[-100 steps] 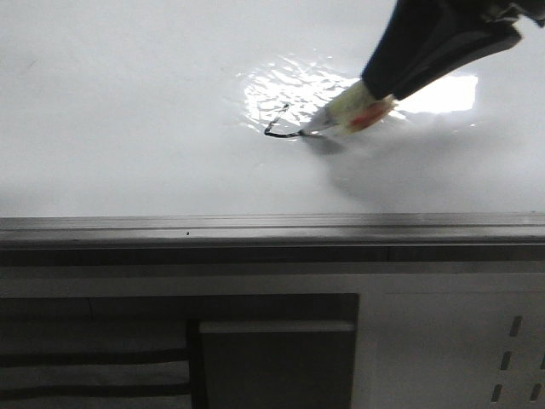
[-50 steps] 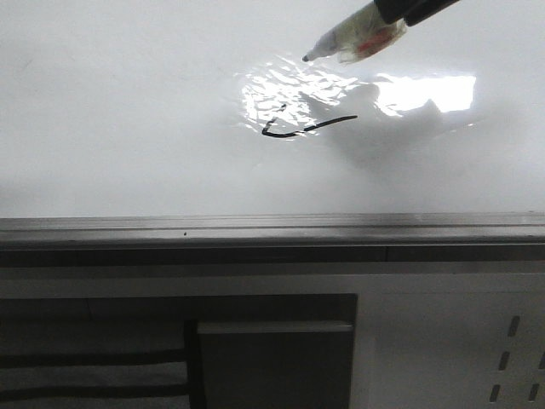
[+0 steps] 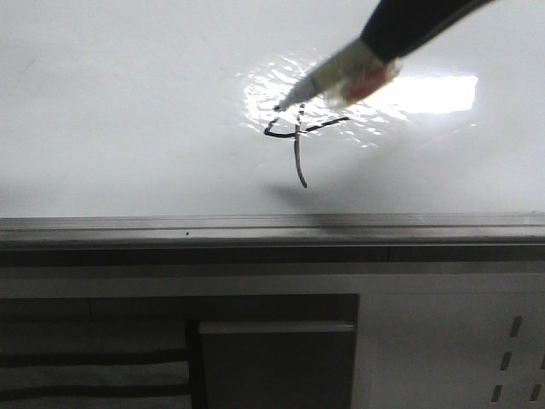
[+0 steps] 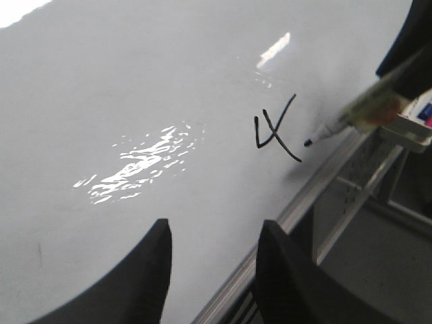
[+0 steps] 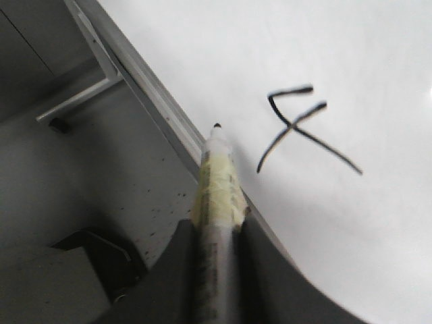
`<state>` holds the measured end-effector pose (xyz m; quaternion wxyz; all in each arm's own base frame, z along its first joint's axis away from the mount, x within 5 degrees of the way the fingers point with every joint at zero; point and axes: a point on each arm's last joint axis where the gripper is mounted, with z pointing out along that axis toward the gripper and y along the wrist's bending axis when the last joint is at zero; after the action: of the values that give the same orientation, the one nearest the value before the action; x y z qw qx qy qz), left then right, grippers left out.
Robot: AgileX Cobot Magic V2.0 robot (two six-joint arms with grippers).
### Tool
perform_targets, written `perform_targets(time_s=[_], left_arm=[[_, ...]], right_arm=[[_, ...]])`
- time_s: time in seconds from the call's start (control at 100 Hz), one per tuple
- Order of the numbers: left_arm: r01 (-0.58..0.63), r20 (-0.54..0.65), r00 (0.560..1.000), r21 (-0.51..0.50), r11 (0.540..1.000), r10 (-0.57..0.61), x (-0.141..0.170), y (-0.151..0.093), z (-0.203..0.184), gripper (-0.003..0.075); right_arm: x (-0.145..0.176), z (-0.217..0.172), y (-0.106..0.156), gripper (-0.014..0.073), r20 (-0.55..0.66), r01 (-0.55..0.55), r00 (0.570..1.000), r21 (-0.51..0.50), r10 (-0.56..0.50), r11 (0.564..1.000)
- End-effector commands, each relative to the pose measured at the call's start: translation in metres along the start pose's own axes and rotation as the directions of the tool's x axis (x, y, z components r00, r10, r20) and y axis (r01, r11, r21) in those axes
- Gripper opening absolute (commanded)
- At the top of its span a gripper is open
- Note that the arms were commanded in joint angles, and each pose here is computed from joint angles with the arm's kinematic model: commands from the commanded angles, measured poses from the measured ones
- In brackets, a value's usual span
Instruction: Write number 4 on whiteboard
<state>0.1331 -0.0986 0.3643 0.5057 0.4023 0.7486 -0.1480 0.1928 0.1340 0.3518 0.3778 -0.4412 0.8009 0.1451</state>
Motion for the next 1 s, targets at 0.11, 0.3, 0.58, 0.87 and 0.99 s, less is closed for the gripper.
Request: perform_targets(time_s=[0.11,0.3,0.58,0.87,0.99], left_arm=[[-0.168,-0.006,0.985,0.197,0.966,0.172,-0.025,-0.015,0.02,0.0281],[-0.298,0.038,0.952,0.326,0.897,0.303,-0.044,-0.036,0.051,0.0281],[-0.381,0.057,0.918,0.394,0.836,0.392,-0.061,-0.052,0.098,0.0281],[-0.384,0.072,0.919,0.395,0.835,0.388,-0.07,-0.053,0.13,0.0281],[-0.388,0.083,0.917,0.409,0.826,0.39,-0.069,-0.055,0.135,0.0281]], right_arm=[[-0.012,-0.04,0.012,-0.0064,0.116,0.269,0.955,0.056,-0.274,0.962],[-0.008,-0.043,0.016,-0.0064,0.087,0.439,0.894,0.039,-0.44,0.898],[-0.009,-0.043,0.015,-0.0064,0.09,0.473,0.875,0.054,-0.476,0.879],[-0.009,-0.043,0.015,-0.0064,0.091,0.473,0.875,0.056,-0.476,0.879],[-0.009,-0.043,0.015,-0.0064,0.092,0.473,0.874,0.057,-0.476,0.879]])
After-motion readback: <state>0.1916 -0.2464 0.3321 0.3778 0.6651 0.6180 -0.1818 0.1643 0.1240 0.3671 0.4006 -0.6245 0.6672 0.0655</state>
